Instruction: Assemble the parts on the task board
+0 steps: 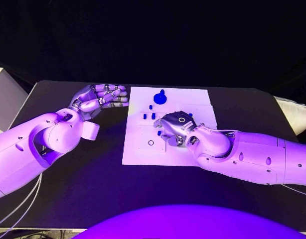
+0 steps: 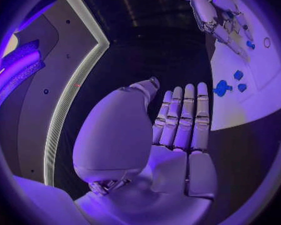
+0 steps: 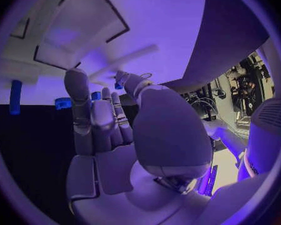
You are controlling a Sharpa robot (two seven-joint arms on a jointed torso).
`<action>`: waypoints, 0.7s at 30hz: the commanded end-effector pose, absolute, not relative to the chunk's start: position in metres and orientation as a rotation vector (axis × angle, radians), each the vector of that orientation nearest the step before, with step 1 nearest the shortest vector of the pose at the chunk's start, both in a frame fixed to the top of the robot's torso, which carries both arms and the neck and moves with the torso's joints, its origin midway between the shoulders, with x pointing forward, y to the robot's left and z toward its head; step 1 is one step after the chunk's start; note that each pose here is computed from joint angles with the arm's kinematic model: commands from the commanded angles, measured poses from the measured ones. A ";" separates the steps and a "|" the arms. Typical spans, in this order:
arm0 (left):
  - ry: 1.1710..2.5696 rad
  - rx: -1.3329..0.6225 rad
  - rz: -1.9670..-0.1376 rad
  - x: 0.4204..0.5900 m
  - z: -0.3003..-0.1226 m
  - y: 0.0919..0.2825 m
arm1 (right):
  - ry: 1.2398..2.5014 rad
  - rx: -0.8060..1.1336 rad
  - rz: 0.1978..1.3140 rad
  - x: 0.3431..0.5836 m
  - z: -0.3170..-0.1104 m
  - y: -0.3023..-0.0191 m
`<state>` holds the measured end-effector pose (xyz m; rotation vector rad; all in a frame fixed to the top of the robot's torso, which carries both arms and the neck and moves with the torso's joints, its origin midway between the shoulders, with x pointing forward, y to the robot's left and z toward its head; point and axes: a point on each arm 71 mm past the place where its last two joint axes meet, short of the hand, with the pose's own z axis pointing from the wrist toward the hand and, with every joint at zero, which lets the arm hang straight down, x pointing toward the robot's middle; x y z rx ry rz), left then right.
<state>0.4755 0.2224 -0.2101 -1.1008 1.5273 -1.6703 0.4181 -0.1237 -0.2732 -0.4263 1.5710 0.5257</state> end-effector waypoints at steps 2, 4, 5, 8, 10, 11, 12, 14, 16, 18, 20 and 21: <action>1.534 -1.093 -1.693 0.475 -0.210 0.220 | 1.563 -0.410 0.512 0.419 -0.272 -0.128; 1.535 -1.093 -1.693 0.475 -0.210 0.220 | 1.565 -0.402 0.510 0.420 -0.271 -0.130; 1.535 -1.093 -1.694 0.475 -0.210 0.220 | 1.566 -0.393 0.511 0.420 -0.270 -0.132; 1.537 -1.094 -1.694 0.475 -0.210 0.220 | 1.568 -0.356 0.522 0.422 -0.264 -0.138; 1.538 -1.094 -1.694 0.475 -0.210 0.220 | 1.576 -0.314 0.536 0.424 -0.258 -0.144; 1.538 -1.094 -1.694 0.475 -0.210 0.221 | 1.586 -0.293 0.541 0.426 -0.255 -0.147; 1.538 -1.095 -1.693 0.475 -0.211 0.221 | 1.599 -0.275 0.544 0.427 -0.252 -0.150; 1.538 -1.095 -1.692 0.475 -0.211 0.221 | 1.629 -0.241 0.547 0.431 -0.247 -0.156; 1.538 -1.096 -1.691 0.475 -0.211 0.222 | 1.655 -0.218 0.548 0.437 -0.238 -0.164; 1.538 -1.097 -1.690 0.475 -0.211 0.222 | 1.674 -0.215 0.540 0.442 -0.230 -0.170; 1.538 -1.097 -1.690 0.475 -0.211 0.222 | 1.688 -0.220 0.525 0.448 -0.222 -0.177; 1.539 -1.097 -1.690 0.475 -0.212 0.221 | 1.694 -0.223 0.514 0.452 -0.218 -0.181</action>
